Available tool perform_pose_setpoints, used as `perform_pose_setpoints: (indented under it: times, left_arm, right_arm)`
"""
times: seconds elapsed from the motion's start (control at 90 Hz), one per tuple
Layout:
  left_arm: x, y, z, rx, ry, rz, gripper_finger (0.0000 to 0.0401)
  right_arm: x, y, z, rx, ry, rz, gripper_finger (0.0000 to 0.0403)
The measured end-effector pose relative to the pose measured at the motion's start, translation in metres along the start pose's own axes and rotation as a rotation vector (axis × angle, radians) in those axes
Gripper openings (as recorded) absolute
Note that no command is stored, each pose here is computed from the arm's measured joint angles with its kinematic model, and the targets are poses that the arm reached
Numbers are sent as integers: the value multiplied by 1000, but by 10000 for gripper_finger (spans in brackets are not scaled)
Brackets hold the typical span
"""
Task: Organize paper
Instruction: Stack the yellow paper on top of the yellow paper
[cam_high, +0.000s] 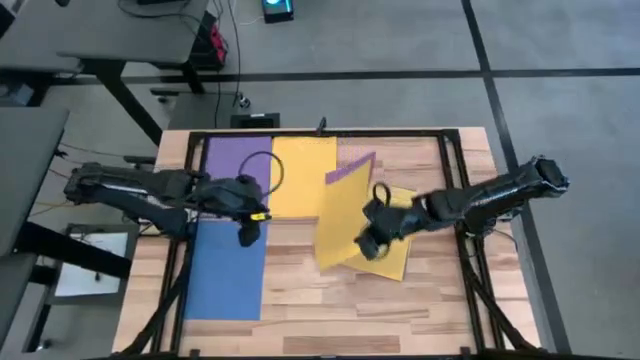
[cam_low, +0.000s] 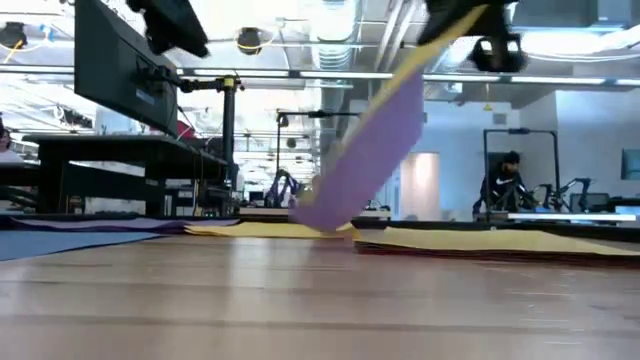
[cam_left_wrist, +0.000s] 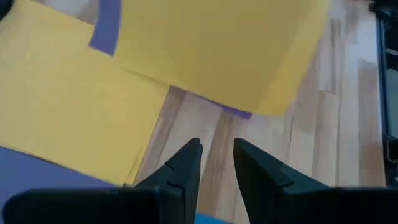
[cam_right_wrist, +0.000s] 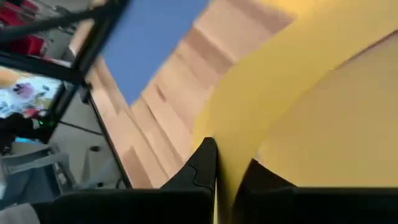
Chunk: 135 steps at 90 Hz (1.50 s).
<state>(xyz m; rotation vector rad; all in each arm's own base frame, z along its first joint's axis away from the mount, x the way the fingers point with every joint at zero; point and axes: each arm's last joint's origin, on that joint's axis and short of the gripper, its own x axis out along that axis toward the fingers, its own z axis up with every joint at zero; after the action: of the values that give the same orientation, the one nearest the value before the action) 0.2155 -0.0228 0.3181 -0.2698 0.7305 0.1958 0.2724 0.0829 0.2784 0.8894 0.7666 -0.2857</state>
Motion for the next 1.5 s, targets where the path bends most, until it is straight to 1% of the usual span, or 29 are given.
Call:
perform_pose_setpoints:
  times: [0.078,0.156,0.2,0.344,0.433,0.5,0.6,0.789,0.844,0.956,1.056,1.111,1.211,1.3,1.367,1.444,1.5]
  left_arm:
    - [17,-4,3,7,11,0,81]
    - [33,-8,6,7,12,-1,82]
    - [42,-11,7,-2,10,-3,82]
    - [69,-18,10,-83,-1,-15,82]
    - [86,-23,11,-140,-5,-37,82]
    - [97,-27,10,-165,-2,-55,82]
    - [112,-33,6,-196,12,-61,82]
    - [131,-42,-1,-262,38,-64,82]
    - [132,-44,-3,-277,44,-66,82]
    - [133,-49,-4,-284,36,-82,82]
    - [134,-54,-3,-294,13,-106,82]
    - [136,-57,-7,-297,28,-98,82]
    - [142,-65,-19,-302,85,-80,82]
    - [148,-75,-29,-329,119,-83,82]
    - [155,-84,-40,-335,149,-83,82]
    - [163,-95,-52,-346,179,-88,82]
    - [170,-102,-59,-354,188,-97,82]
  right_arm:
    - [4,-1,-22,15,25,-27,0]
    - [9,-3,-45,47,13,-47,0]
    - [14,-7,-58,60,16,-83,0]
    - [26,-12,-87,141,57,-132,0]
    - [33,-15,-102,155,102,-161,2]
    - [38,-16,-110,149,145,-184,14]
    - [46,-19,-116,119,225,-211,50]
    - [46,-28,-115,50,306,-279,123]
    - [39,-30,-111,20,318,-292,140]
    - [20,-29,-101,-51,320,-258,162]
    - [6,-31,-88,-113,309,-229,171]
    - [2,-33,-78,-144,296,-219,173]
    - [2,-36,-62,-213,269,-199,172]
    - [7,-39,-48,-239,240,-189,171]
    - [15,-42,-38,-230,229,-191,170]
    - [26,-45,-32,-167,243,-187,171]
    - [33,-42,-33,-131,251,-161,171]
